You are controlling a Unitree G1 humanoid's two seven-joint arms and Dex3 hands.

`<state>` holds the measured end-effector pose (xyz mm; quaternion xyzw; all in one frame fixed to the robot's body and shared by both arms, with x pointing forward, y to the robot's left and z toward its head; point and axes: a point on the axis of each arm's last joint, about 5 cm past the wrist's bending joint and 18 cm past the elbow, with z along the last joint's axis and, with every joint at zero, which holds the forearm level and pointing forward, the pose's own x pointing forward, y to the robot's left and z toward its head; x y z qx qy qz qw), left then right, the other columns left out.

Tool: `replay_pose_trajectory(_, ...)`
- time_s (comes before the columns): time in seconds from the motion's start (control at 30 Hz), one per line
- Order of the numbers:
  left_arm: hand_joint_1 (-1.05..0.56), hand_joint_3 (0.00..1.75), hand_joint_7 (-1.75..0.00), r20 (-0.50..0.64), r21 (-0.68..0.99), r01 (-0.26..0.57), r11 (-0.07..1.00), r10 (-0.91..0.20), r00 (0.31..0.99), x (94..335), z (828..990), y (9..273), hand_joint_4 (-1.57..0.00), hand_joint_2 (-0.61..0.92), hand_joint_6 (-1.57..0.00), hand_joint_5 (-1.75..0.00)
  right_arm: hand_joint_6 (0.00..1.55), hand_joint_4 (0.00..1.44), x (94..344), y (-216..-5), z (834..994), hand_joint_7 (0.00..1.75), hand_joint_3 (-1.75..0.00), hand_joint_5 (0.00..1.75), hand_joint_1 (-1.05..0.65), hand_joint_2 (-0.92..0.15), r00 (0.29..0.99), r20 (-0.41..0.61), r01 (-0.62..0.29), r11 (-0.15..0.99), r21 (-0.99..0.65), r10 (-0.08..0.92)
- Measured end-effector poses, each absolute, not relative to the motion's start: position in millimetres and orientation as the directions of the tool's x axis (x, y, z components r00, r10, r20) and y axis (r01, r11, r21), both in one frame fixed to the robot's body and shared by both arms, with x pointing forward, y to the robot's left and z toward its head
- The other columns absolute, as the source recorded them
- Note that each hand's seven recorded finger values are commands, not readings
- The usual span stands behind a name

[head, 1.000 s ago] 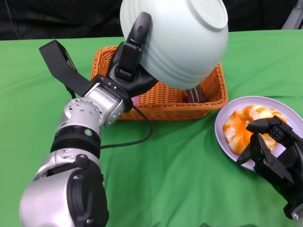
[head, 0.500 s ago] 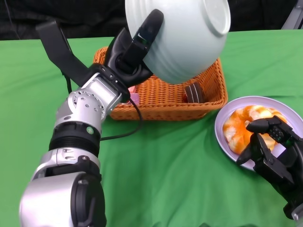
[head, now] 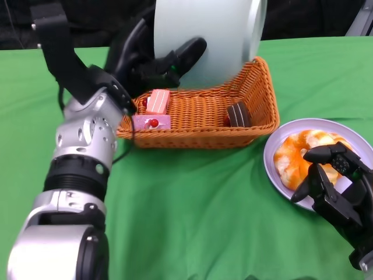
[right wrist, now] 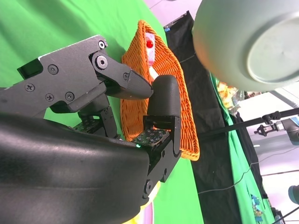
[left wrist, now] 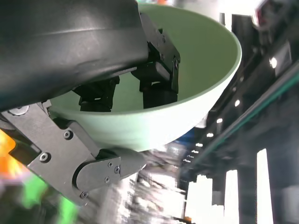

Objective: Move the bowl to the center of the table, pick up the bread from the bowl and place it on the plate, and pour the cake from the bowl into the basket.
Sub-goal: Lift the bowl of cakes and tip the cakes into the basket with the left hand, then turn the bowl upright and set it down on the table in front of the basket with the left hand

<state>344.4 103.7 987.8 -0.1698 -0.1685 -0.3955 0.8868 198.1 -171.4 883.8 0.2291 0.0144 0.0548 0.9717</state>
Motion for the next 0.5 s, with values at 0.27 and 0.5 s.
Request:
replay_pose_trajectory(0.27, -0.14, 0.87, -1.54, 0.525, 0.258, 0.63, 0.733, -0.653, 0.545, 329.8, 988.1, 123.5, -0.84, 0.73, -0.72, -1.75, 0.58, 0.68, 198.3, -171.9, 884.1, 1.51, -0.94, 1.75, -0.16, -0.7, 0.993, 0.001, -0.104, 0.888, 0.448, 0.116)
replay_pose_trajectory(0.5, -0.06, 1.17, -1.58, 0.56, 0.469, 0.417, 0.779, -0.627, 0.541, 317.5, 981.3, 139.2, -0.84, 0.57, -0.7, -1.75, 0.6, 0.69, 199.0, -171.8, 884.0, 1.45, -0.92, 1.72, -0.15, -0.69, 0.992, -0.012, -0.104, 0.886, 0.452, 0.123)
